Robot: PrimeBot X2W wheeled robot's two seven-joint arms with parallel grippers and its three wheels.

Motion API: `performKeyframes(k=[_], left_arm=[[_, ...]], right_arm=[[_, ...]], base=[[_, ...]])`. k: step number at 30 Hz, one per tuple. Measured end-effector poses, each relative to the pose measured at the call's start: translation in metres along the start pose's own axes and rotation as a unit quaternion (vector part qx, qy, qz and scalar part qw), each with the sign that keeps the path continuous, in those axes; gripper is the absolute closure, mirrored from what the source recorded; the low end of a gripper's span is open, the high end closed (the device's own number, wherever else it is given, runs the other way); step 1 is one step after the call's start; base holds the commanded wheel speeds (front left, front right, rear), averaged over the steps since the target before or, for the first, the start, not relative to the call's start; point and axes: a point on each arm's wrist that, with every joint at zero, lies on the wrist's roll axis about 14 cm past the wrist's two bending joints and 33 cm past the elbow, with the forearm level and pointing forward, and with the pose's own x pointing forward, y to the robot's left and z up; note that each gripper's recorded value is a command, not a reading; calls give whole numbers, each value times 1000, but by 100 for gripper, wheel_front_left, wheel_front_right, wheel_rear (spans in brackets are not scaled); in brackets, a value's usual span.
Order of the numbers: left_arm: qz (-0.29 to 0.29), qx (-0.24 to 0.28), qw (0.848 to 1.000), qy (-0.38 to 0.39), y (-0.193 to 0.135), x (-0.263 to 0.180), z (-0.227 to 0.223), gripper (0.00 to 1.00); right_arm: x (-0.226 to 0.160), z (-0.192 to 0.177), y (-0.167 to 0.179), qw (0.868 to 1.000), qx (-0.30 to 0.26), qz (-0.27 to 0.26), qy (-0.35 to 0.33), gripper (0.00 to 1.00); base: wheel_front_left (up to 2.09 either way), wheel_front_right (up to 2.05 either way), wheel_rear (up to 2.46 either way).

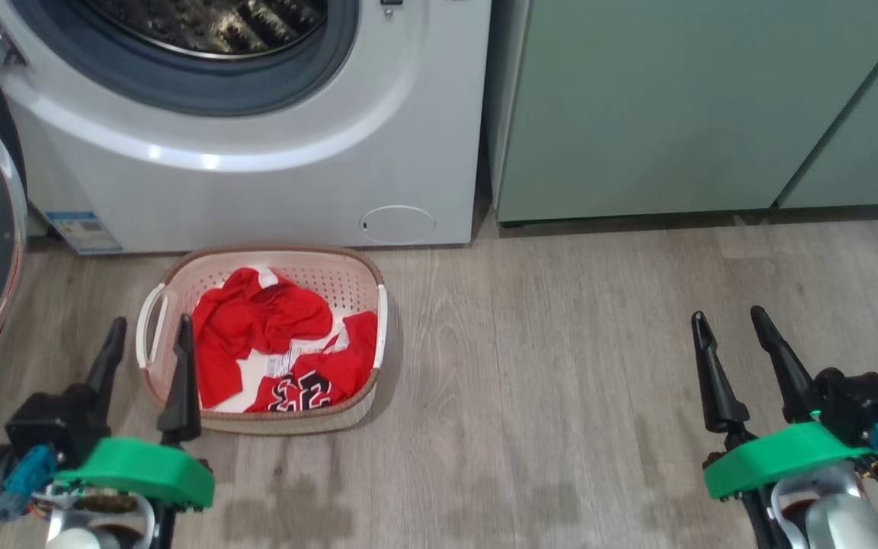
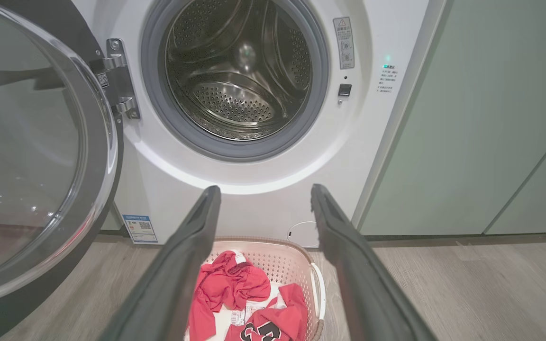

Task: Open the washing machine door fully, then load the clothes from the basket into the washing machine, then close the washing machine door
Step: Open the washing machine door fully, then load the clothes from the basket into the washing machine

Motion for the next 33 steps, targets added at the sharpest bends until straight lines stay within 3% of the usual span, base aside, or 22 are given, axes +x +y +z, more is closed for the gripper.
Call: performKeyframes(k=[33], left_arm=[[4, 8, 1000, 19, -3, -17, -10, 0]], right_arm=[[-6, 17, 1, 1000, -5, 1, -21, 0]], base=[[0, 0, 0]])
